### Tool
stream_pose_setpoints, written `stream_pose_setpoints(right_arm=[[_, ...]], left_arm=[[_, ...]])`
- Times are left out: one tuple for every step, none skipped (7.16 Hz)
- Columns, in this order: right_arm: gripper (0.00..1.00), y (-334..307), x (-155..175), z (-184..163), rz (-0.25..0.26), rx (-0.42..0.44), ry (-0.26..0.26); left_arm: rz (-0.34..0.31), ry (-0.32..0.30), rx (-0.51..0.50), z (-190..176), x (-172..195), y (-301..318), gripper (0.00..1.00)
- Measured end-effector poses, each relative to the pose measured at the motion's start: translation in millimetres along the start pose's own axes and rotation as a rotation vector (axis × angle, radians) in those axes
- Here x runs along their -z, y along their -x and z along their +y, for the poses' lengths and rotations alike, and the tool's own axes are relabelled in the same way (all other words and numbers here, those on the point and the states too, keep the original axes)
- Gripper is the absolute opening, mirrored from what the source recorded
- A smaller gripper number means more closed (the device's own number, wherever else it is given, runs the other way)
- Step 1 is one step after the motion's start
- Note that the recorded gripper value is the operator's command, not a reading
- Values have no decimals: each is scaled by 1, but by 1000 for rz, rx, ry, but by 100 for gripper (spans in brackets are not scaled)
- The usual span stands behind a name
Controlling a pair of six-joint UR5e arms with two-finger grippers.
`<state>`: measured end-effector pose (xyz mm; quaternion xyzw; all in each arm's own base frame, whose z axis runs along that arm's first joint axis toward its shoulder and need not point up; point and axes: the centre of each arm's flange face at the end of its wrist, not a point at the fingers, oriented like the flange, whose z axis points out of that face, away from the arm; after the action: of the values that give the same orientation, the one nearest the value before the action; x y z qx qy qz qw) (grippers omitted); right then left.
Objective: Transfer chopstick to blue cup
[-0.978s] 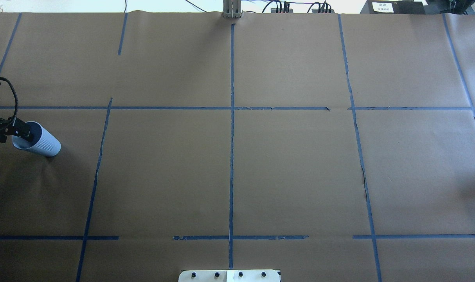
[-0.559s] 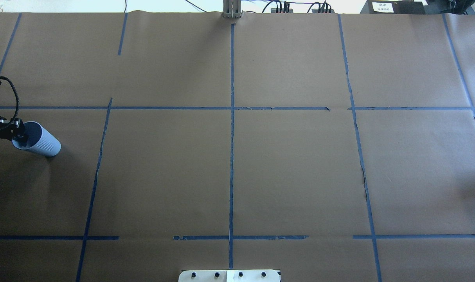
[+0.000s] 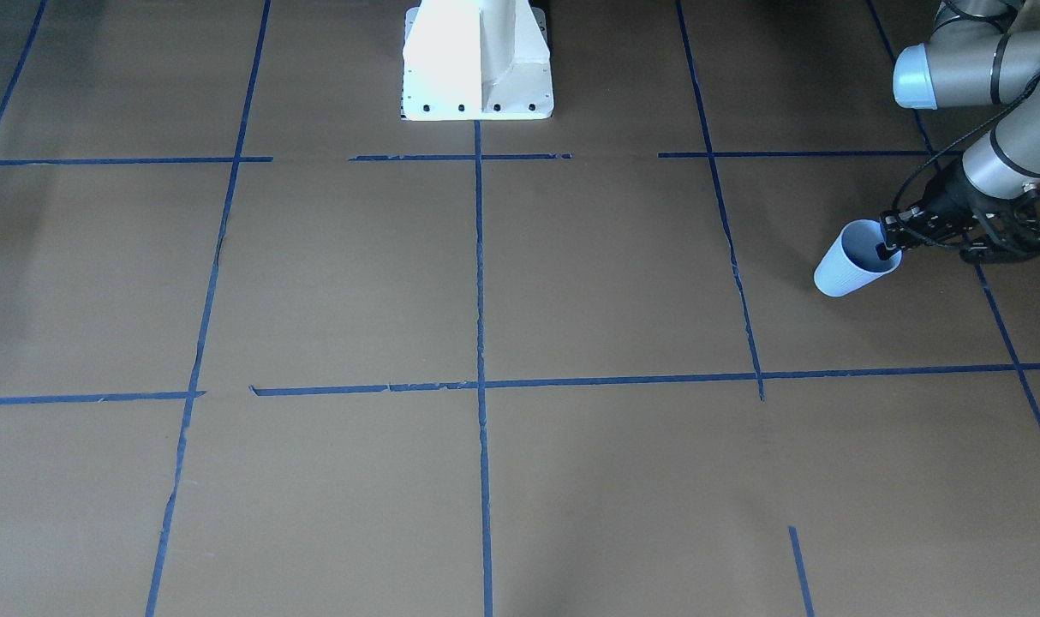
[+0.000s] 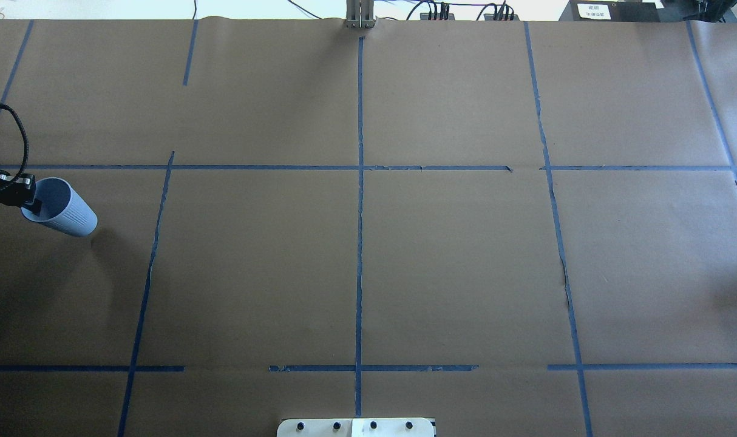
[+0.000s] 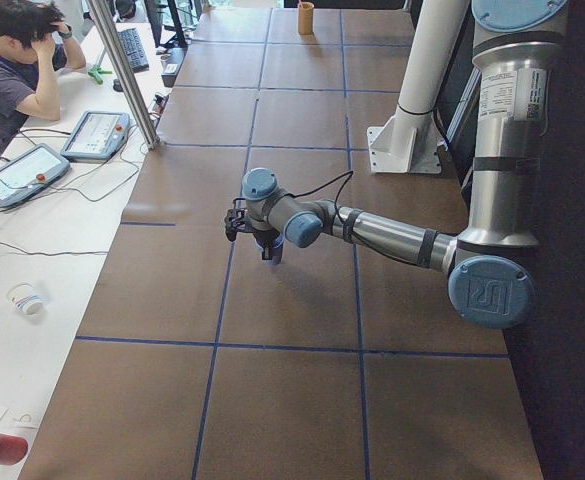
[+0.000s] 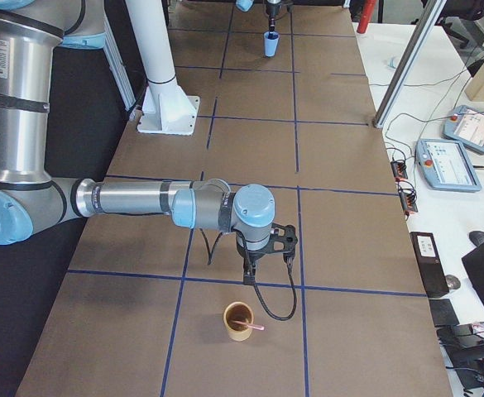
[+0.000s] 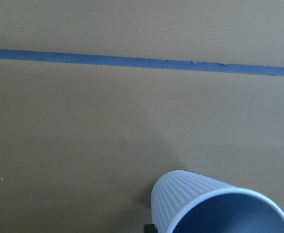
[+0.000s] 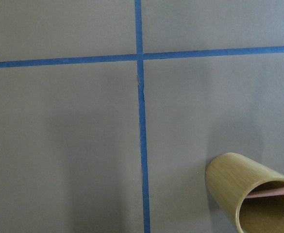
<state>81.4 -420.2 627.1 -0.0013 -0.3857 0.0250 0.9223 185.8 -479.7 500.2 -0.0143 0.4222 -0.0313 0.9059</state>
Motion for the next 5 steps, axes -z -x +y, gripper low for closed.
stream_pose_setpoints(right_arm=[[100,1,1,-2,-2,3,-3],[100,2,2,-2,-2,4,-5],[100,2,2,-2,-2,5,-6],[100,3,3,-3,-1,5,-6],[100,3,3,-3,-1,5,-7]], left_arm=[[-7,8,16,-7,24,-32,1],[-12,15,43,-15,51,-75,2],[-6,22,93,-23,78,-135,2],[7,46,153,-18,87,-204,2],[19,86,204,-1,77,-274,2]])
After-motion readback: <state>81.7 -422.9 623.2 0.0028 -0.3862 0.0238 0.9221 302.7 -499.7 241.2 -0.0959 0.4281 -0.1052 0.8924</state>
